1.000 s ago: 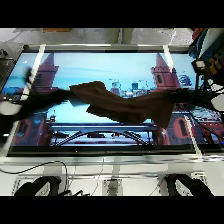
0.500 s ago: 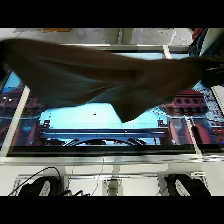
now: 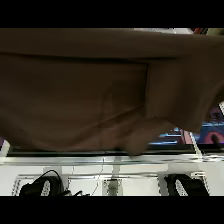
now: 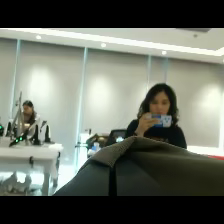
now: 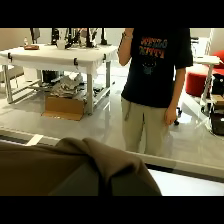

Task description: Fold the clothes and pants, and hang the long-sleeved shirts on hangers.

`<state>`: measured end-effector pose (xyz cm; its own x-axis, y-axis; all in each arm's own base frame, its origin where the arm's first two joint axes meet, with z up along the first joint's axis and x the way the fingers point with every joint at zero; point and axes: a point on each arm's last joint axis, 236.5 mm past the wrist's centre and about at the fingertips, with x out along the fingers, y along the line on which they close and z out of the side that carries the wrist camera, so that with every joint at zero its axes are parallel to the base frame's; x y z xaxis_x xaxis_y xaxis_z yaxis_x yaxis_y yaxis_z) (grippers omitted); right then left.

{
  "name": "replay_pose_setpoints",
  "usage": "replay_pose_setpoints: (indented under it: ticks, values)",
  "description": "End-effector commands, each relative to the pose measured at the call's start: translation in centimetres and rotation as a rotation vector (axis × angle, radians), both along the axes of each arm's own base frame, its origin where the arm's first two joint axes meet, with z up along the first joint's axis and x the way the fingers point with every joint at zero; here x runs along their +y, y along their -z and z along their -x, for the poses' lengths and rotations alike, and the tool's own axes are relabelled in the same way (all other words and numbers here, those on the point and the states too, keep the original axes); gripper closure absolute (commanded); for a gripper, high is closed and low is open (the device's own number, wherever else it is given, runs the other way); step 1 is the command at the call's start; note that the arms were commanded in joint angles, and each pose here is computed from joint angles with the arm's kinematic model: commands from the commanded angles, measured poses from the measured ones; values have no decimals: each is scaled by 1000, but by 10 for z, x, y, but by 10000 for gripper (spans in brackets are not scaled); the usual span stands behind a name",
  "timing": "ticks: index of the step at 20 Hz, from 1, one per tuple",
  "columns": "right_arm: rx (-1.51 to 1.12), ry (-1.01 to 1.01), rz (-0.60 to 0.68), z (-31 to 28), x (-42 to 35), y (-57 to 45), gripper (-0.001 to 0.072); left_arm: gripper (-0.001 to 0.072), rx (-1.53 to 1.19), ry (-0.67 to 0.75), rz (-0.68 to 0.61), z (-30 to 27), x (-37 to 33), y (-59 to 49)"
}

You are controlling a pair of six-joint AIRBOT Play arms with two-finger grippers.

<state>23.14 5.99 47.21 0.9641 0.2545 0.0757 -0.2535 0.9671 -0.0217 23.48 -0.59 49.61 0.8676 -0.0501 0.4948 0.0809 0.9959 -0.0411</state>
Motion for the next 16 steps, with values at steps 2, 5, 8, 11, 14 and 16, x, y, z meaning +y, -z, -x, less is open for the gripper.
replay_pose_setpoints:
  ticks: [2,5,8,11,14,16]
  values:
    - [256,22,-9,-76,-11,64,694,695,343,118,-79,-87,-19,90]
    - [600,-25,-17,-152,-7,169,693,695,703,262,-60,-164,-31,206]
    - [865,-35,-32,-210,-11,274,693,695,987,350,5,-218,-36,323]
    - [1012,-21,-58,-250,-16,356,693,695,1146,357,65,-249,-35,407]
    - [1054,5,-78,-276,-22,403,693,695,1163,304,150,-275,-29,445]
    - [1018,30,-89,-292,-26,411,693,695,1103,230,214,-292,-15,443]
